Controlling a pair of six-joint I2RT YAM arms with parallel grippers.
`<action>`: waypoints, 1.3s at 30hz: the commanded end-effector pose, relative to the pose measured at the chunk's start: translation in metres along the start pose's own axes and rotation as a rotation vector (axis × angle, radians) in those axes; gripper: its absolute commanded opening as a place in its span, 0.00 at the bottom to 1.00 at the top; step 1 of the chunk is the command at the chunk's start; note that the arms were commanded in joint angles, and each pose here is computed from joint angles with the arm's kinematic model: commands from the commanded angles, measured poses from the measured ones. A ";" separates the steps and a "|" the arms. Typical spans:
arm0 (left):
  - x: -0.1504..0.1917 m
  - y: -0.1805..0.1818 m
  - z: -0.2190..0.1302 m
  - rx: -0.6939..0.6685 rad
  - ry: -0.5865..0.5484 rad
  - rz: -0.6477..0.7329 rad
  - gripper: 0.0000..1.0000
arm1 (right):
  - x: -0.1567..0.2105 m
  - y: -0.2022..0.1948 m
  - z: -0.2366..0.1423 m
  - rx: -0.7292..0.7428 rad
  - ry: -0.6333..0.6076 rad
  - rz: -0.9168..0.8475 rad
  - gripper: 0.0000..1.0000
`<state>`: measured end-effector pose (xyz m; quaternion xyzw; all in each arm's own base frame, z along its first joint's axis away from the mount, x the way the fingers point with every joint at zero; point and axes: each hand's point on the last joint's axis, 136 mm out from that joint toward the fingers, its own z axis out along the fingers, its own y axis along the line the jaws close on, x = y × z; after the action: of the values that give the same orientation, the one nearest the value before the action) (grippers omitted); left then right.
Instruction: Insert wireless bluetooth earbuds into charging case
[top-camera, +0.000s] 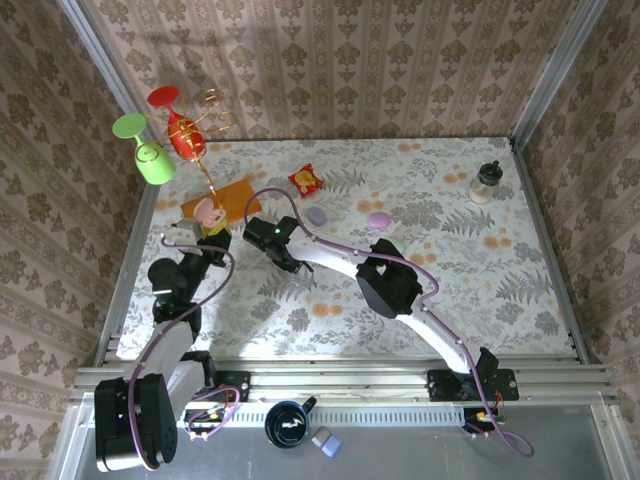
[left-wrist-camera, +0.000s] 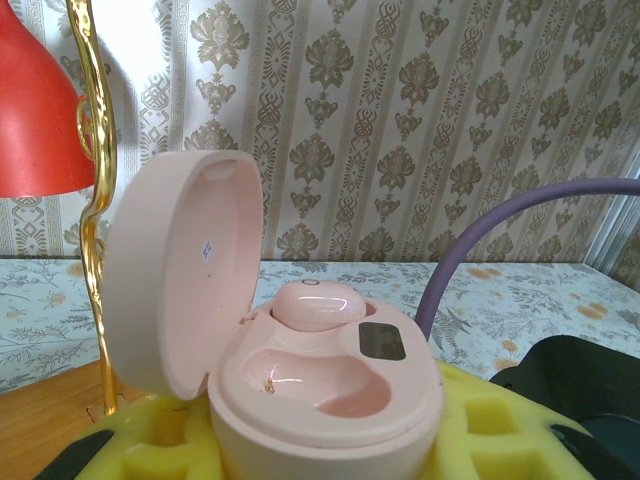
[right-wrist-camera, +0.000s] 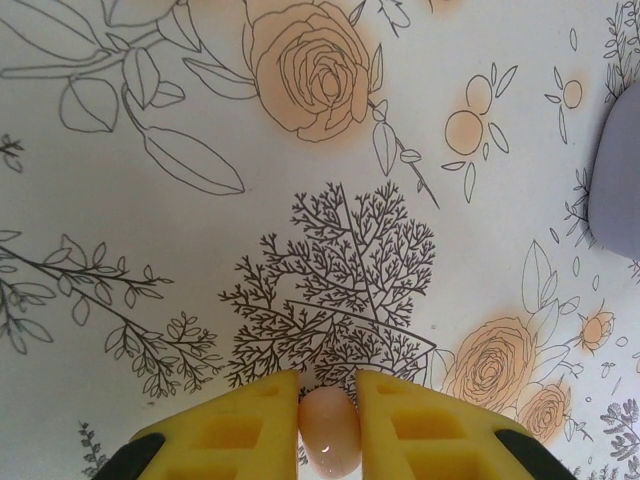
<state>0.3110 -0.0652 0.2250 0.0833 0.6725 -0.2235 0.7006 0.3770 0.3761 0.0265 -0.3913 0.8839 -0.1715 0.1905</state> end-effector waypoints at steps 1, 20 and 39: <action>-0.008 -0.006 -0.001 0.041 -0.031 0.021 0.28 | -0.004 -0.007 -0.020 -0.043 -0.040 0.061 0.21; -0.008 -0.101 0.006 0.438 -0.120 0.207 0.28 | 0.018 -0.077 -0.147 -0.794 -0.570 0.739 0.21; 0.017 -0.169 0.022 0.648 -0.091 0.277 0.27 | 0.011 -0.088 -0.259 -1.057 -0.844 0.681 0.22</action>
<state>0.2566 -0.2231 0.2207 0.3685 0.5530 -0.3448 0.6629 0.3125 0.3402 0.2596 -0.1449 0.7995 0.4800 0.3308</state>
